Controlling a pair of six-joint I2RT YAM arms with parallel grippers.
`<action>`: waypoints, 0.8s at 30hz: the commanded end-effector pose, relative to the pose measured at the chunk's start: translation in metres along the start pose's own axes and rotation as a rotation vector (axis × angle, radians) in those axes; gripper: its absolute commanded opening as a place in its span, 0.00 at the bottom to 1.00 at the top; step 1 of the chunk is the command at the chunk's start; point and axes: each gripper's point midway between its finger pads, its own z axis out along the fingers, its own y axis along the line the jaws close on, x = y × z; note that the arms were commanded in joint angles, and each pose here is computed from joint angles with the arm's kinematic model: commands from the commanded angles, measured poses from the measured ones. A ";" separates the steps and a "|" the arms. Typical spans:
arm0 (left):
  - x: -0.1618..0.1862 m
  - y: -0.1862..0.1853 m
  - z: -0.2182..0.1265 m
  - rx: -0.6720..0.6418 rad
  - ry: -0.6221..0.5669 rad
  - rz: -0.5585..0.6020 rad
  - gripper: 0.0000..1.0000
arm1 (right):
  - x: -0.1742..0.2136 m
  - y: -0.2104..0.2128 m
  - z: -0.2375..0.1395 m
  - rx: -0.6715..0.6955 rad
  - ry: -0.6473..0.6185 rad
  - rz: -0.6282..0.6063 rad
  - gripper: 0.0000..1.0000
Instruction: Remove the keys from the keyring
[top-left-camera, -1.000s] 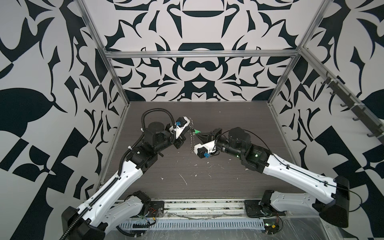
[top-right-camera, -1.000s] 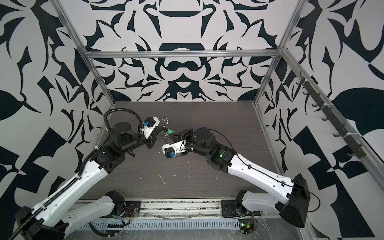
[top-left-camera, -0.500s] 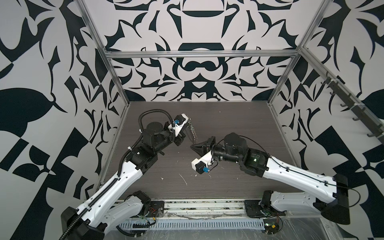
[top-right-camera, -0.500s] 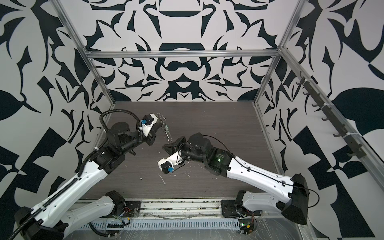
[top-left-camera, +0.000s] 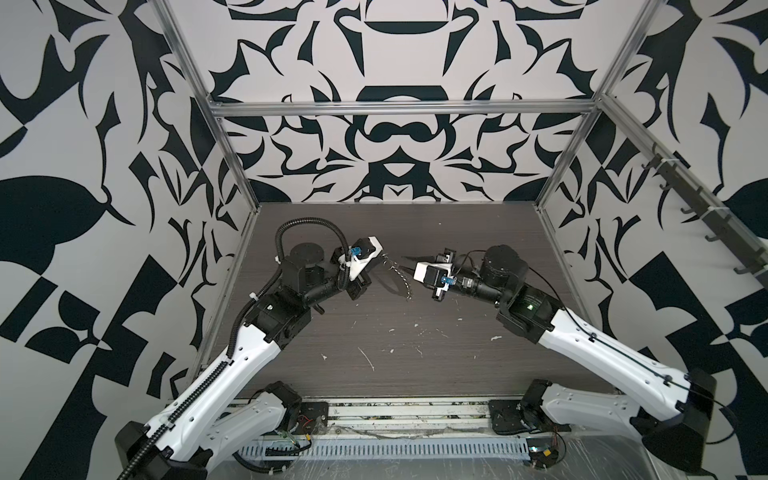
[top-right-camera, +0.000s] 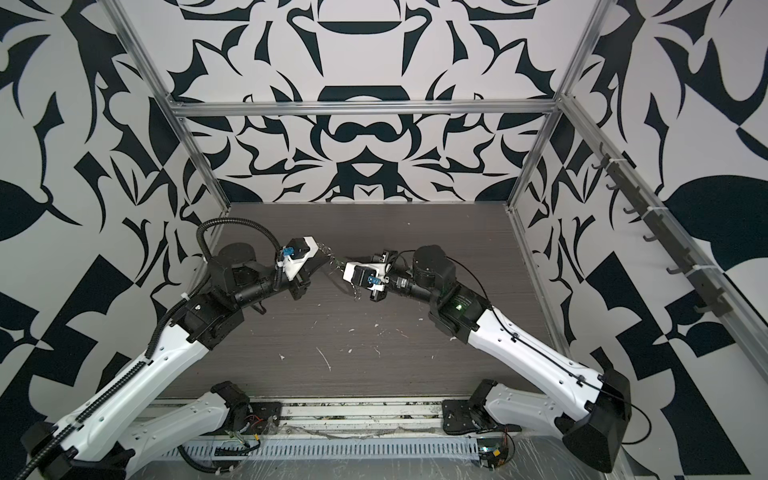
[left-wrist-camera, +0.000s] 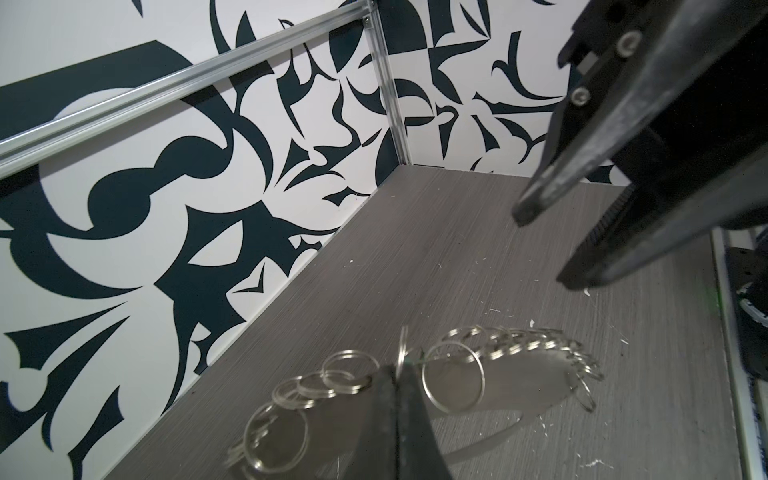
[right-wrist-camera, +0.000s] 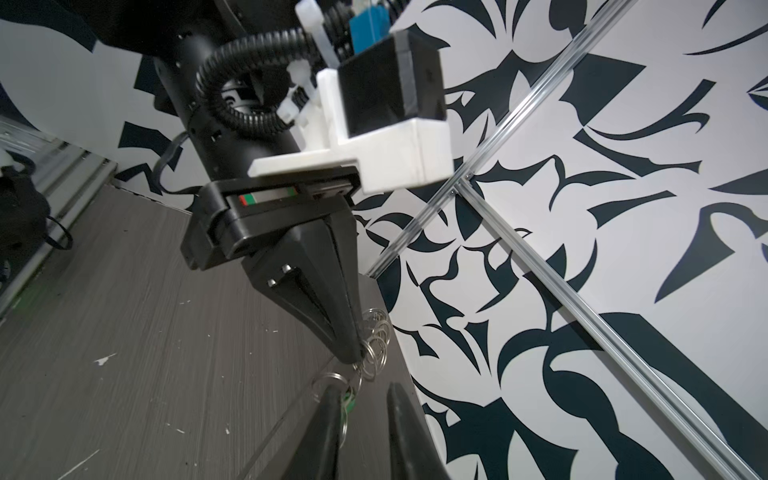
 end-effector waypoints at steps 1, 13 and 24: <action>-0.024 -0.007 -0.011 0.044 -0.064 0.039 0.00 | 0.002 -0.005 0.001 0.006 -0.025 0.068 0.28; -0.028 -0.009 -0.010 0.065 -0.068 0.025 0.00 | 0.034 0.005 0.008 -0.026 0.035 0.164 0.46; -0.027 -0.009 -0.005 0.071 -0.076 -0.008 0.00 | 0.040 0.013 0.017 -0.057 0.009 0.218 0.52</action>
